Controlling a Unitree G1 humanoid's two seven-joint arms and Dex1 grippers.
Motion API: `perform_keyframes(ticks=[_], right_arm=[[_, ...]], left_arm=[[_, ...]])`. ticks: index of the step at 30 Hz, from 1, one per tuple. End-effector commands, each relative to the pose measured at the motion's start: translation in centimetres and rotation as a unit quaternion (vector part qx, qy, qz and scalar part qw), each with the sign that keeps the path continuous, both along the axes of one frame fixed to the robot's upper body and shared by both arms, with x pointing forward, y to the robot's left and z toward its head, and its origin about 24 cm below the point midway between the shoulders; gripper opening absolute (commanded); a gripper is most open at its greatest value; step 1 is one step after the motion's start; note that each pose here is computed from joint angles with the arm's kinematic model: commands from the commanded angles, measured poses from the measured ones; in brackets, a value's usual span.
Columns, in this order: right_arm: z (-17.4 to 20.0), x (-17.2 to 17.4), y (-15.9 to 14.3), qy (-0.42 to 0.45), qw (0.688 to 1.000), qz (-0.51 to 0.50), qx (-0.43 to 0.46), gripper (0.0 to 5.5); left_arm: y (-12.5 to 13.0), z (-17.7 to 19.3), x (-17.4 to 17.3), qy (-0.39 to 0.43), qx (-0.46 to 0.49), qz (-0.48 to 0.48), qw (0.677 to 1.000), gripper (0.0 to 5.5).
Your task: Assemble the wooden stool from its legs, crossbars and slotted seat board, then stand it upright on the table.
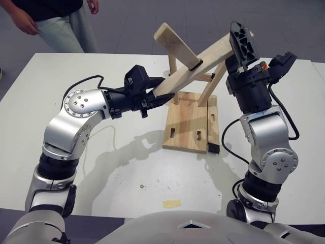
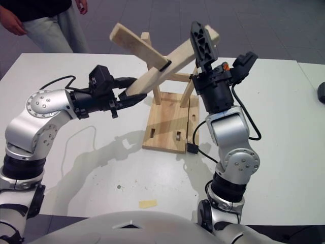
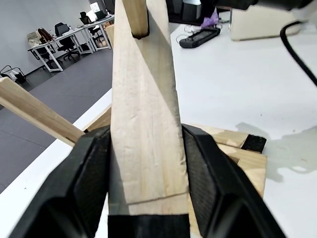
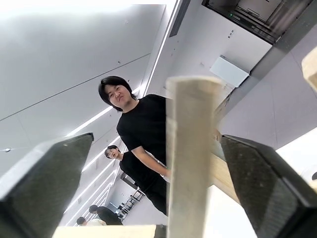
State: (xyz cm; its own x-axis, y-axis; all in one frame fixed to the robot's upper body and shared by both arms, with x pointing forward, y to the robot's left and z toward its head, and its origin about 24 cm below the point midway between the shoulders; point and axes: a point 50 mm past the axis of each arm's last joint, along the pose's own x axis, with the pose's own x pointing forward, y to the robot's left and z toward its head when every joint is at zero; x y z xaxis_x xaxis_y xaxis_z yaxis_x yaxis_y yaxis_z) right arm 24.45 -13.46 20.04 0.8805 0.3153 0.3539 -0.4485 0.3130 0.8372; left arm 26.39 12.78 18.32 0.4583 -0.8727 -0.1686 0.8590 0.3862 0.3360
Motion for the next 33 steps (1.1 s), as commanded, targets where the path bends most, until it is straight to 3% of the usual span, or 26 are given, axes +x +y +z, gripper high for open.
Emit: perform_keyframes(ticks=[1,19,27,28,33], right_arm=[[-1.0,0.1,0.1,0.029,1.000,0.000,-0.013,3.99],[-3.0,0.0,0.4,0.057,0.998,-0.019,-0.010,1.10],[-3.8,-0.2,0.0,0.045,0.998,-0.029,-0.018,1.01],[-3.7,-0.2,-0.3,0.042,0.998,-0.039,-0.019,1.01],[-3.3,-0.2,-2.6,0.040,0.993,-0.107,-0.022,1.00]], left_arm=[[0.2,-0.1,-0.1,-0.009,0.011,-0.004,1.000,2.06],[0.3,-0.8,0.2,-0.015,0.043,-0.011,0.999,2.06],[0.7,-0.8,0.5,-0.007,0.038,-0.003,0.999,2.06],[0.7,-0.7,0.6,-0.003,0.033,0.000,0.999,2.42],[2.1,0.7,0.2,0.044,-0.035,0.007,0.998,3.21]])
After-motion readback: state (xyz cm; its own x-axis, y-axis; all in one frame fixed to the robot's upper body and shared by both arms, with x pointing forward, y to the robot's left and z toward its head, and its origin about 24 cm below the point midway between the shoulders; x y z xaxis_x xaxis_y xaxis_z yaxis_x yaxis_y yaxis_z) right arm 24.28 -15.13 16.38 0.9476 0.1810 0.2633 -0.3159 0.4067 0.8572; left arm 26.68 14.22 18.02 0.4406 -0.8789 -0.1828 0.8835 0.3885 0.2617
